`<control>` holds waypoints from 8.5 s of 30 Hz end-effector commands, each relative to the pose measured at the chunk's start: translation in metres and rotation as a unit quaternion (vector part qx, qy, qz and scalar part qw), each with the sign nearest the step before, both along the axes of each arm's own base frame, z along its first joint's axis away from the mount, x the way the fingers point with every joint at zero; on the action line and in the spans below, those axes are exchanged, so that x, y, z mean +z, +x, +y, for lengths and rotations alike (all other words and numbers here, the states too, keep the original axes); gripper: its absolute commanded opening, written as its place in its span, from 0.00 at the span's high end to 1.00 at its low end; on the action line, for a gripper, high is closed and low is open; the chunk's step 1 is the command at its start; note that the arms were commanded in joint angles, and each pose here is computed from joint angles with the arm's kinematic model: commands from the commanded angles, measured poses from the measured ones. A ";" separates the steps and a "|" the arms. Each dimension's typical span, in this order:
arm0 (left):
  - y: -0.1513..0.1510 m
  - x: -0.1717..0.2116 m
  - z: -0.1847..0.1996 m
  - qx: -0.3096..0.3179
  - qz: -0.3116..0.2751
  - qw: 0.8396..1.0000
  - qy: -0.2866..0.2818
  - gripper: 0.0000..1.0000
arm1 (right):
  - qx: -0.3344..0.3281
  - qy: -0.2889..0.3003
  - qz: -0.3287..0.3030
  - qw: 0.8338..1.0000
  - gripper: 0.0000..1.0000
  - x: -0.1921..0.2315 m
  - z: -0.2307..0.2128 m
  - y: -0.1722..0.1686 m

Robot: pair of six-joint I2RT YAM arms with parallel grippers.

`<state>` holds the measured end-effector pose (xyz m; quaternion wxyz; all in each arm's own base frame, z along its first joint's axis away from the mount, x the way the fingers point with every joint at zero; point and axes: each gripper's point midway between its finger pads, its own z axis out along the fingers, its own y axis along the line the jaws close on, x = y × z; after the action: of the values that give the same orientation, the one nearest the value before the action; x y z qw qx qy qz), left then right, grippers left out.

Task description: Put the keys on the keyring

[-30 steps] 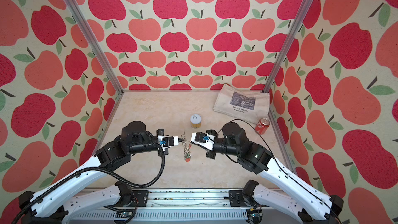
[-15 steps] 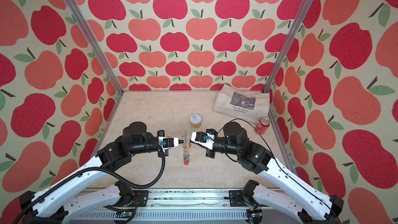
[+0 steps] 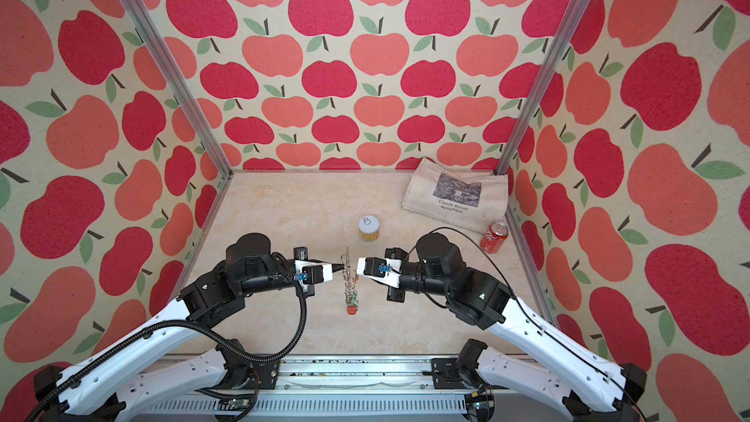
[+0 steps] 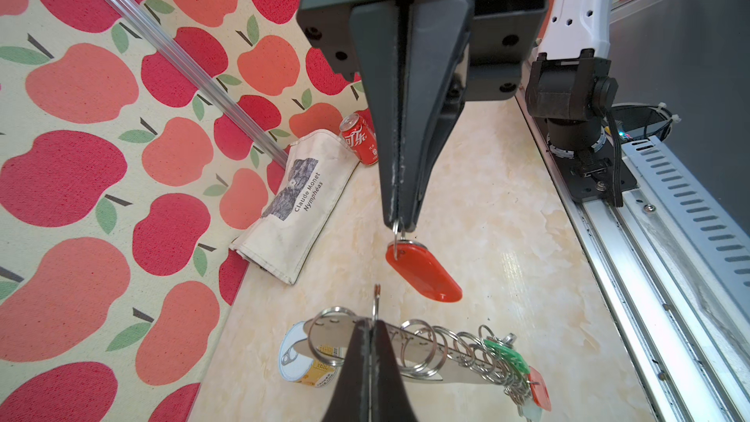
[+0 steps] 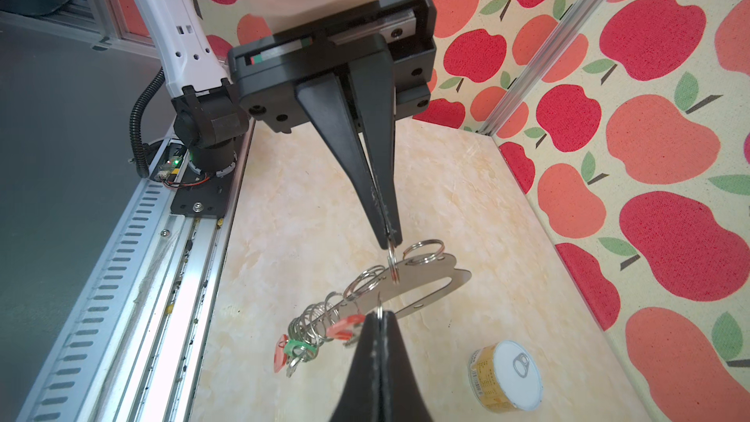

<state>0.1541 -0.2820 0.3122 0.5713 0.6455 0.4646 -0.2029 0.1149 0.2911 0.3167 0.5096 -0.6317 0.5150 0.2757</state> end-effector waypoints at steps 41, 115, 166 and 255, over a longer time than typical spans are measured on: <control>-0.004 0.005 -0.005 -0.021 -0.001 0.999 -0.026 1.00 | -0.007 0.015 -0.037 0.999 1.00 0.015 0.000 0.000; -0.005 0.002 -0.003 -0.011 -0.007 1.000 -0.021 1.00 | -0.006 0.009 -0.025 1.000 1.00 0.018 0.000 0.001; -0.012 0.003 -0.004 -0.014 -0.032 0.999 -0.009 1.00 | 0.003 -0.011 -0.031 0.999 1.00 0.007 0.005 0.000; -0.013 0.001 -0.005 -0.013 -0.028 1.000 -0.004 1.00 | 0.027 0.001 -0.042 0.999 1.00 0.014 0.003 -0.012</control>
<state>0.1426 -0.2882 0.3068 0.5766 0.6563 0.4452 -0.1965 0.1073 0.2978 0.3182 0.5081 -0.6563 0.4912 0.2643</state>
